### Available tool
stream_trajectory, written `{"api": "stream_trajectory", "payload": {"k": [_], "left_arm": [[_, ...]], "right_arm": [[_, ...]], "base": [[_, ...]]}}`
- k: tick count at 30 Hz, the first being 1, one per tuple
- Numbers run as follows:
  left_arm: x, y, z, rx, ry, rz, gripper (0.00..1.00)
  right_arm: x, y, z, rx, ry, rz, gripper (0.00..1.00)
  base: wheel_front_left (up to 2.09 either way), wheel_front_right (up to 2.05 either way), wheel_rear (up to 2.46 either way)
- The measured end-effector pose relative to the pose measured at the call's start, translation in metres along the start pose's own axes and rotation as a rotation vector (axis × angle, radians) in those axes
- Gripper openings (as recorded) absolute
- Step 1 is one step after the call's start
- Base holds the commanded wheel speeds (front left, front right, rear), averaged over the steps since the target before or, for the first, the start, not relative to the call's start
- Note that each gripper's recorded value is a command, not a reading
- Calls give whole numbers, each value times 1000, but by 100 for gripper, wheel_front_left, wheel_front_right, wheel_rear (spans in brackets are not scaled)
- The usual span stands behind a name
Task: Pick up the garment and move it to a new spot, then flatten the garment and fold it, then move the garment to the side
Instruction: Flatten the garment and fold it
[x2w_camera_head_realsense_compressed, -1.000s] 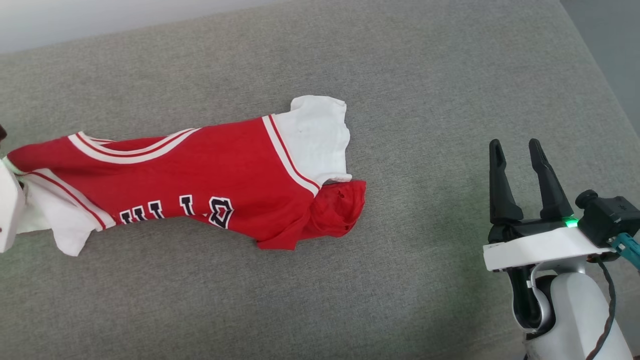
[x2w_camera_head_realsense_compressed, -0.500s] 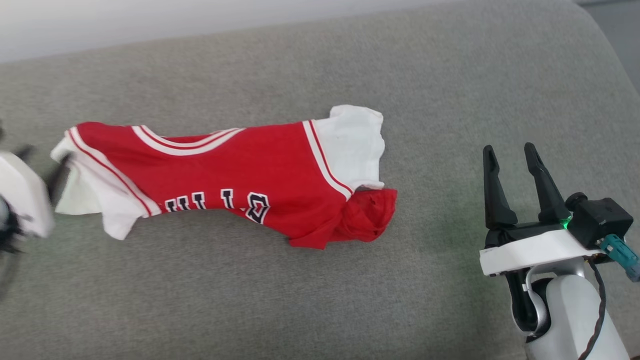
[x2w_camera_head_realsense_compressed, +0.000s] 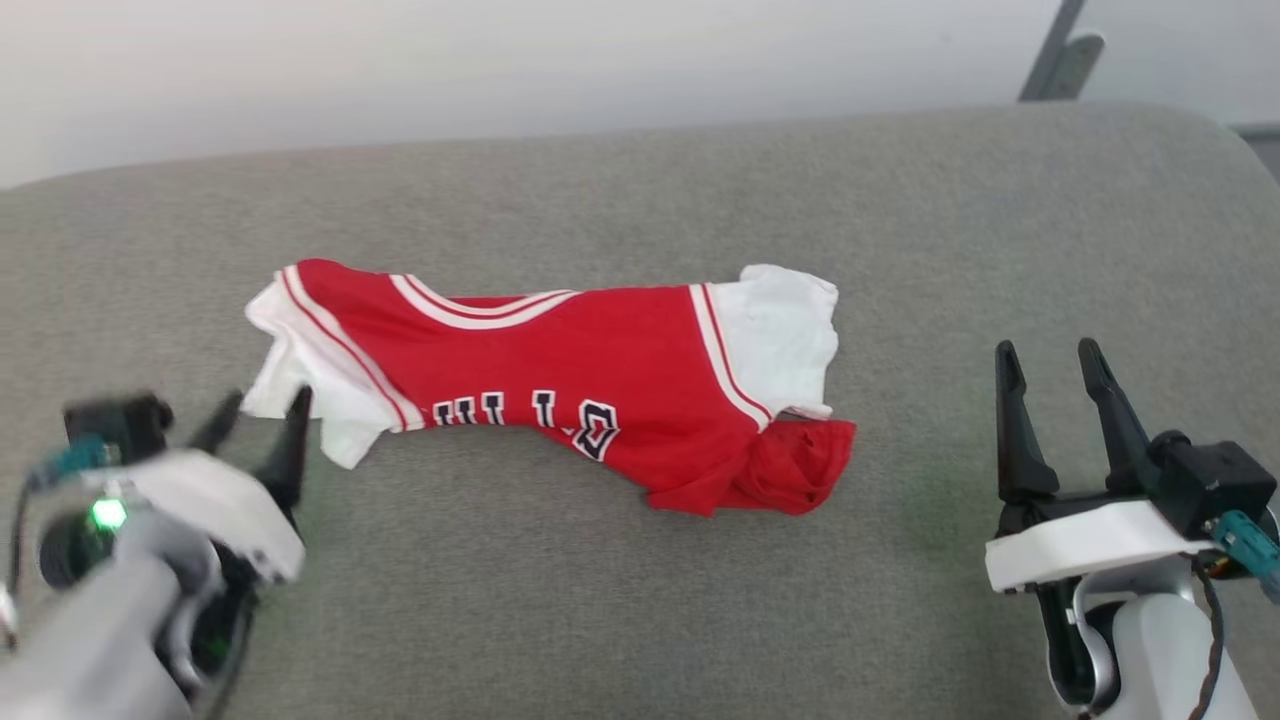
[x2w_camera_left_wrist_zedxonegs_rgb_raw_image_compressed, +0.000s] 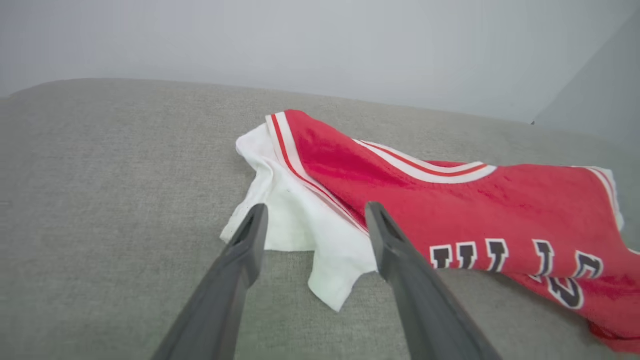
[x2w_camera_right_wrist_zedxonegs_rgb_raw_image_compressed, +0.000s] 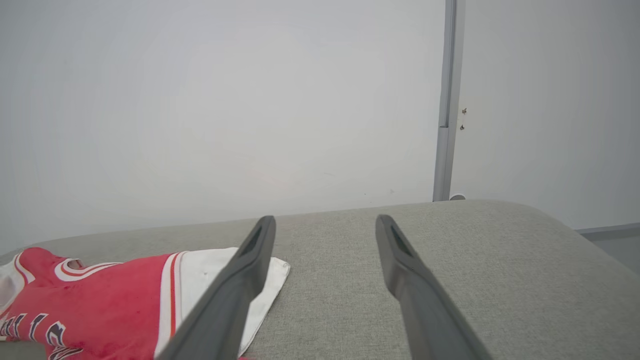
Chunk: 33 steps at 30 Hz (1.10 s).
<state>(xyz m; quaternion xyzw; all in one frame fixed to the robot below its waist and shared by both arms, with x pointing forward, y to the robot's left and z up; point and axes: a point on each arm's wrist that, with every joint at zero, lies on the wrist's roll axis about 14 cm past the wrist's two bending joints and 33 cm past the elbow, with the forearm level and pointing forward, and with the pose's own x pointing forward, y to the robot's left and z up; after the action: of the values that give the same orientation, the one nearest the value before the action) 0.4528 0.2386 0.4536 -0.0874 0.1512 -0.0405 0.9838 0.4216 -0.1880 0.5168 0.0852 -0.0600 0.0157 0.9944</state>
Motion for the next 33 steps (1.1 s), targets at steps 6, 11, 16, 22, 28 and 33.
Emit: {"api": "stream_trajectory", "payload": {"k": [6, 11, 16, 22, 28, 33], "left_arm": [[-37, 0, -12, -12, -84, 56, 100], [-63, -1, -7, -43, -186, 85, 100], [-88, 3, -11, -14, -230, 121, 100], [-103, 1, -16, 24, -250, 132, 100], [-106, 2, -18, 30, -255, 137, 100], [-107, 0, -20, 37, -256, 134, 100]], "right_arm": [[-4, 6, 2, -1, -4, 15, 100], [-8, 5, 3, -1, -5, 13, 100], [-13, 2, 1, -1, 1, 2, 100], [-18, -3, -1, 3, 8, -14, 100], [-18, -3, -3, 4, 12, -13, 100], [-17, -2, -4, 5, 15, -10, 100]], "base": [[0, 0, 0], [0, 0, 0], [0, 0, 0], [0, 0, 0], [0, 0, 0], [0, 0, 0]]}}
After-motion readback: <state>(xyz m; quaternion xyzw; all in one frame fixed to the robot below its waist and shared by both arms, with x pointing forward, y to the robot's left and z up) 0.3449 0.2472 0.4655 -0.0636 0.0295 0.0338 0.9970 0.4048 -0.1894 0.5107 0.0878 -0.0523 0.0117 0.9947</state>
